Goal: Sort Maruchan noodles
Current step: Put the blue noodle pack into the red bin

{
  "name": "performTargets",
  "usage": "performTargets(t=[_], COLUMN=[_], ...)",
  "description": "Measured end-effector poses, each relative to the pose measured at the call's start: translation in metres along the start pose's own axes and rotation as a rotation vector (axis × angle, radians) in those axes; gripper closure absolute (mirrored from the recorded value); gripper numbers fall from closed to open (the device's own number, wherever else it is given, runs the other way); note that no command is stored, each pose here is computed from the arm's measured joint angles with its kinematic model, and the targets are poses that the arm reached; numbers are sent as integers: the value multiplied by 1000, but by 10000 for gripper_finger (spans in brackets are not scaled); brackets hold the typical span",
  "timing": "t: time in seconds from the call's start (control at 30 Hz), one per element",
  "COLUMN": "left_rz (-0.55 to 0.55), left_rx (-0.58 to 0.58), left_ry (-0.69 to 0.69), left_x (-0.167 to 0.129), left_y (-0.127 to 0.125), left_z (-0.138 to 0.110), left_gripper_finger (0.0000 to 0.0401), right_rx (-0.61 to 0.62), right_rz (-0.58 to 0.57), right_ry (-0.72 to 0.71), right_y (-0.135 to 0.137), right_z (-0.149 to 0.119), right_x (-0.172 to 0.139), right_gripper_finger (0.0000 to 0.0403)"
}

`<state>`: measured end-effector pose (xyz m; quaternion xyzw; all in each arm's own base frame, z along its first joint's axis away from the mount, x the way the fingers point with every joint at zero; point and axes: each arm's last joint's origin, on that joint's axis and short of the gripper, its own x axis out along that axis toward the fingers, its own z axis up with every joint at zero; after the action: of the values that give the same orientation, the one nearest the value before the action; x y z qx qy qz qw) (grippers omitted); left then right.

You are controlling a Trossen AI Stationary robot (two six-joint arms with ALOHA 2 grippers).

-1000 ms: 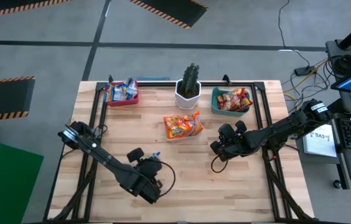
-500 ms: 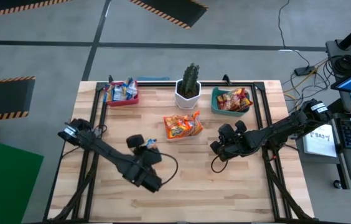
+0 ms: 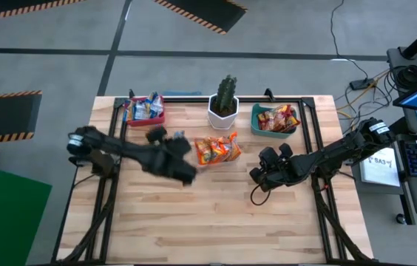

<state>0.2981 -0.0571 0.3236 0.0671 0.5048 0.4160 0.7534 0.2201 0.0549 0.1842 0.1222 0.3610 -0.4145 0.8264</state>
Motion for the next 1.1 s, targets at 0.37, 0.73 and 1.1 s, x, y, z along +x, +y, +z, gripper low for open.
performTargets(t=[0.37,0.73,1.1], left_rz=[186,316,338], left_rx=[-398,-541,-581], left_ry=[60,432,527], left_x=[38,129,207], left_y=[136,218,231], left_z=[17,-15,-36], left_gripper_finger=[363,363,363], right_rx=[4,-3,-14], right_rz=[8,8,8], right_ry=[4,4,3], right_y=[1,1,1], right_z=[0,0,0], right_x=[0,0,0], right_gripper_finger=[394,394,394])
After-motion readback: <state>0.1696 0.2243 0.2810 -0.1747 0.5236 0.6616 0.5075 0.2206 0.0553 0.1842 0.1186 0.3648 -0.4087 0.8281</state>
